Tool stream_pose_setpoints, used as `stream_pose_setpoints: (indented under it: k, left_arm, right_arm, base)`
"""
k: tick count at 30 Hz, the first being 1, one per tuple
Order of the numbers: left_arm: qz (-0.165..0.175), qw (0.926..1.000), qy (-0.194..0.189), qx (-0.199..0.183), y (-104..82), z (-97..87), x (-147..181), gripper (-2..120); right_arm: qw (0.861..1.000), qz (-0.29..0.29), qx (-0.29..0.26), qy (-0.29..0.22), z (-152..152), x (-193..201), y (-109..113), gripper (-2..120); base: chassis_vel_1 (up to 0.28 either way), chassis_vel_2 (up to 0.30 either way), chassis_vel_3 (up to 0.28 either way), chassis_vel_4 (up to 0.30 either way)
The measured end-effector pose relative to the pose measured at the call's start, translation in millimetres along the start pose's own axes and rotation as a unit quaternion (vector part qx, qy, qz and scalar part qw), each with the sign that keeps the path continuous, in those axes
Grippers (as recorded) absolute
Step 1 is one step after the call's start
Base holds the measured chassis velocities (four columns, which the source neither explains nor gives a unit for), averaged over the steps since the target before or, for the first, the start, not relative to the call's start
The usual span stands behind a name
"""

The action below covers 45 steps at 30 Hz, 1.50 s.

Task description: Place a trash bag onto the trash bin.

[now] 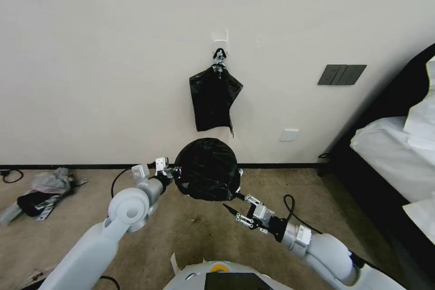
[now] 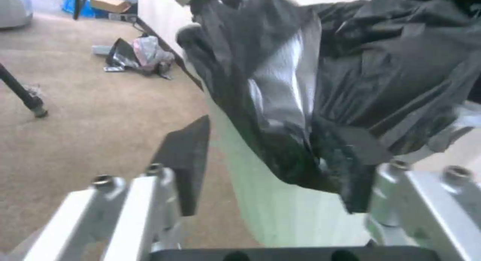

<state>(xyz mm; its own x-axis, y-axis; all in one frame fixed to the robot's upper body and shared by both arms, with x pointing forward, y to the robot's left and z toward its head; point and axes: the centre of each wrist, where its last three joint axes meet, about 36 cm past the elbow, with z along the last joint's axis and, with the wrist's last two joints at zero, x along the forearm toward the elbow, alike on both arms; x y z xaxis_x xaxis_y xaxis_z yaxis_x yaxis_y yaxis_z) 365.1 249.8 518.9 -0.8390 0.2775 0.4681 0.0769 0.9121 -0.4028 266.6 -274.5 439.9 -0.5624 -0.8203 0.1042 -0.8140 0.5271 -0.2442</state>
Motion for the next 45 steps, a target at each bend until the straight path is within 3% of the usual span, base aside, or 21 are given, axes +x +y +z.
stream_pose_setpoints:
  k: [3, 5, 8, 10, 13, 14, 15, 16, 18, 25, 38, 45]
  left_arm:
    - [-0.007, 1.0, -0.002, -0.002, 2.2, 0.8, -3.4, 1]
    - [-0.008, 0.9999, -0.004, -0.004, 2.4, 1.0, -3.7, 1]
    - [-0.013, 0.9995, -0.013, -0.027, 3.1, 2.8, -3.3, 1]
    - [-0.013, 0.9994, -0.014, -0.03, 2.8, 3.2, -2.9, 1]
    - [0.0, 0.9977, -0.024, -0.063, -3.8, 8.1, 4.2, 1]
    - [0.007, 0.9963, -0.028, -0.081, -7.6, 11.6, 7.6, 1]
    - [0.007, 0.9963, -0.028, -0.081, -7.6, 11.6, 7.6, 1]
    - [0.016, 0.9941, -0.032, -0.103, -11.5, 16.3, 11.2, 1]
    - [0.026, 0.9919, -0.033, -0.12, -14.7, 20.0, 15.4, 1]
    - [0.04, 0.9871, -0.036, -0.151, -20.9, 26.8, 24.9, 1]
    - [0.043, 0.9853, -0.033, -0.162, -24.5, 34.8, 30.2, 1]
    - [0.044, 0.9827, -0.042, -0.175, -25.8, 38.0, 29.7, 1]
  right_arm:
    - [1.0, 0.003, -0.009, -0.011, -14.6, 5.7, 1.0, 71]
    - [1.0, 0.004, -0.016, -0.016, -19.9, 5.9, 1.7, 75]
    - [0.997, 0.019, -0.072, -0.026, -49.5, 1.9, 4.3, 88]
    - [0.996, 0.022, -0.082, -0.027, -54.3, 0.9, 4.7, 89]
    - [0.982, 0.037, -0.185, -0.032, -92.1, -8.6, 5.7, 100]
    - [0.971, 0.042, -0.236, -0.017, -100.9, -12.0, 3.4, 100]
    - [0.971, 0.042, -0.236, -0.017, -100.9, -12.0, 3.4, 100]
    - [0.957, 0.035, -0.286, 0.006, -105.4, -14.9, -0.3, 97]
    - [0.95, 0.023, -0.31, 0.023, -107.9, -16.9, -3.1, 99]
    - [0.946, -0.005, -0.318, 0.061, -106.5, -21.7, -6.1, 100]
    - [0.938, -0.028, -0.322, 0.125, -87.4, -35.4, -10.6, 98]
    - [0.937, -0.03, -0.318, 0.143, -79.1, -40.6, -15.9, 72]
  base:
    - [0.0, 0.0, 0.0, 0.0]
    - [0.0, 0.0, 0.0, 0.0]
    - [0.0, 0.0, 0.0, 0.0]
    - [0.0, 0.0, 0.0, 0.0]
    - [0.0, 0.0, 0.0, 0.0]
    - [0.0, 0.0, 0.0, 0.0]
    - [0.0, 0.0, 0.0, 0.0]
    - [0.0, 0.0, 0.0, 0.0]
    - [0.0, 0.0, 0.0, 0.0]
    - [0.0, 0.0, 0.0, 0.0]
    - [0.0, 0.0, 0.0, 0.0]
    - [0.0, 0.0, 0.0, 0.0]
